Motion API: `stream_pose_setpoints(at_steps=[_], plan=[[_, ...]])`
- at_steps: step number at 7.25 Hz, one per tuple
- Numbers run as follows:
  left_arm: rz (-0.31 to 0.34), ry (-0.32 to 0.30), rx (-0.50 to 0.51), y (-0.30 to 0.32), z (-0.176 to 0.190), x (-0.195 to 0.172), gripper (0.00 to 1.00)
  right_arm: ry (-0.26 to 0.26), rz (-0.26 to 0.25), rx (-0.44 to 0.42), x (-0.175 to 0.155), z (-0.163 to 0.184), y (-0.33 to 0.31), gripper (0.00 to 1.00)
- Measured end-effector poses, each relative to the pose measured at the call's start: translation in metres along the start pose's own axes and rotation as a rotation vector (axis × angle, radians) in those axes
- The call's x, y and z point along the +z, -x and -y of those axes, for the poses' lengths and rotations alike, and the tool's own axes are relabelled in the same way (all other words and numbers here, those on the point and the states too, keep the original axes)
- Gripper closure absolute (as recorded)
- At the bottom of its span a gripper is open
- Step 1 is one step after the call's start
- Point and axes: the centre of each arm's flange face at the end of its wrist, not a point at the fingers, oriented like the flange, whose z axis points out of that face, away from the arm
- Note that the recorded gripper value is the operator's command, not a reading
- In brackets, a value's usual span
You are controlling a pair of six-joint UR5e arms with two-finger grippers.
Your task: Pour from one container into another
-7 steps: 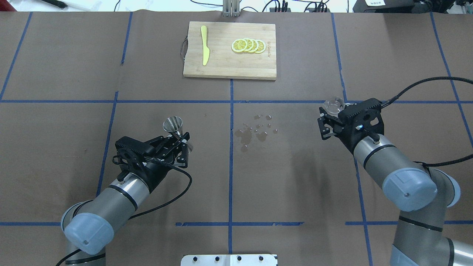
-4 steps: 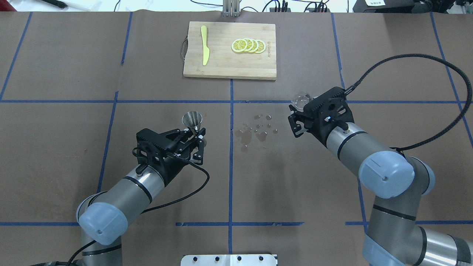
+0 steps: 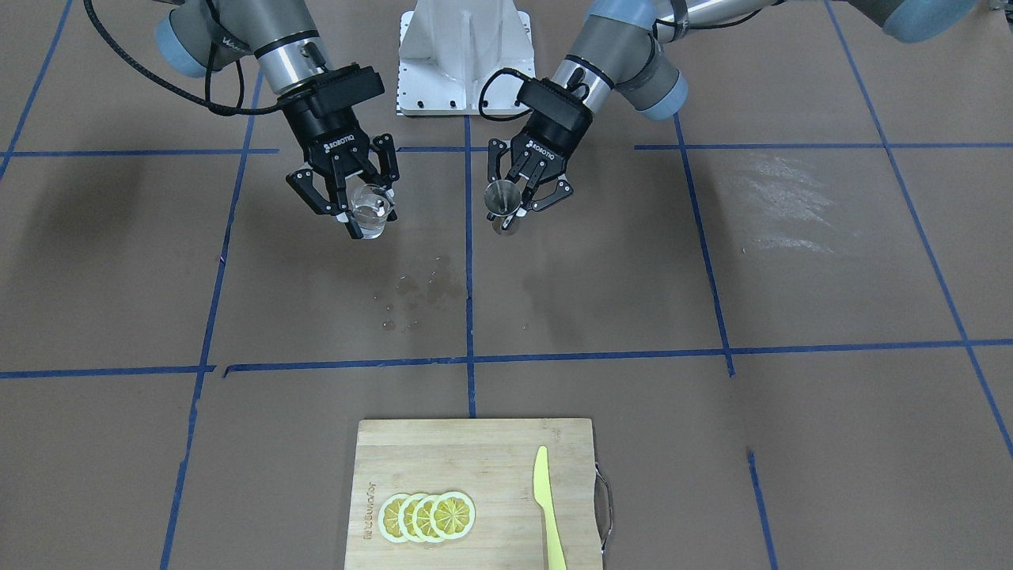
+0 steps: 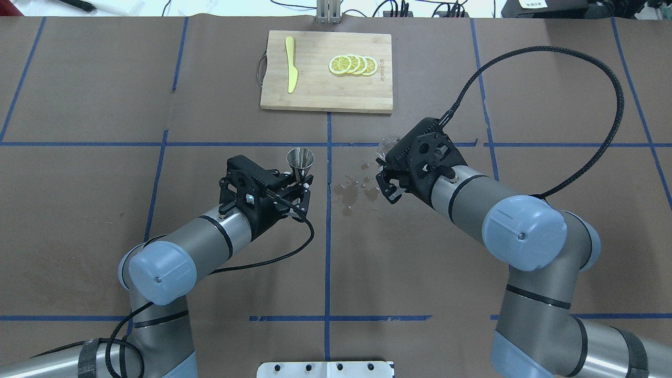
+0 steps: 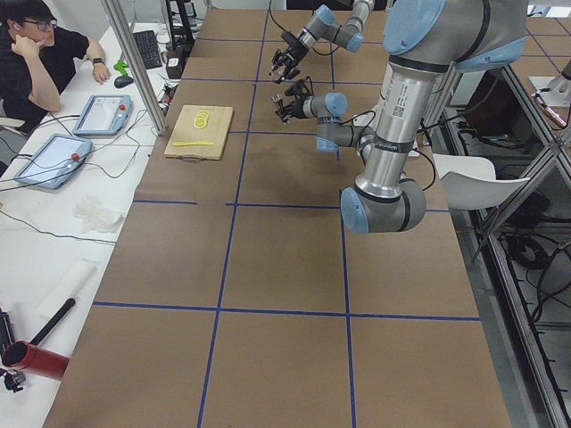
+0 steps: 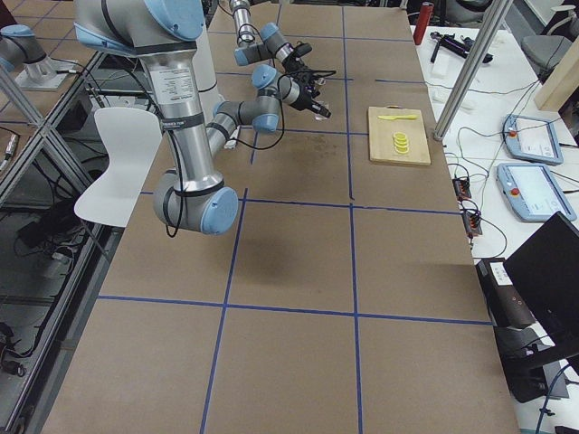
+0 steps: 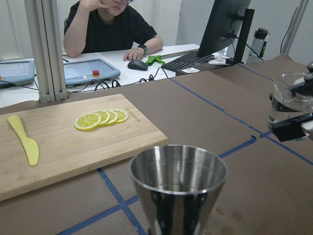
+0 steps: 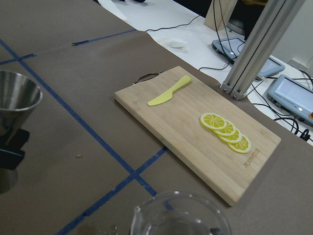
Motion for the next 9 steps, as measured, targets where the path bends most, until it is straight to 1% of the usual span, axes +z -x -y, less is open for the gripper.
stream_pose_setpoints(at_steps=[1, 2, 3, 4, 6, 8, 9], plan=[[-0.004, 0.013, 0.004, -0.003, -0.001, 0.010, 1.00, 0.031, 0.040, -0.027, -0.007, 0.014, 0.000, 1.00], [-0.019, 0.021, 0.004, -0.009, 0.003, 0.018, 1.00, 0.062, 0.067, -0.057, -0.013, 0.030, -0.003, 1.00], [-0.037, 0.027, 0.002, -0.016, 0.008, 0.026, 1.00, 0.083, 0.075, -0.101, -0.017, 0.040, -0.006, 1.00], [-0.049, 0.031, 0.000, -0.022, 0.011, 0.031, 1.00, 0.100, 0.072, -0.142, -0.017, 0.044, -0.009, 1.00], [-0.059, 0.034, -0.001, -0.032, 0.017, 0.038, 1.00, 0.130, 0.055, -0.192, -0.016, 0.055, -0.012, 1.00], [-0.070, 0.038, -0.002, -0.045, 0.025, 0.044, 1.00, 0.148, 0.044, -0.245, -0.014, 0.061, -0.012, 1.00], [-0.073, 0.040, -0.002, -0.049, 0.027, 0.045, 1.00, 0.152, 0.043, -0.255, -0.012, 0.062, -0.012, 1.00]])
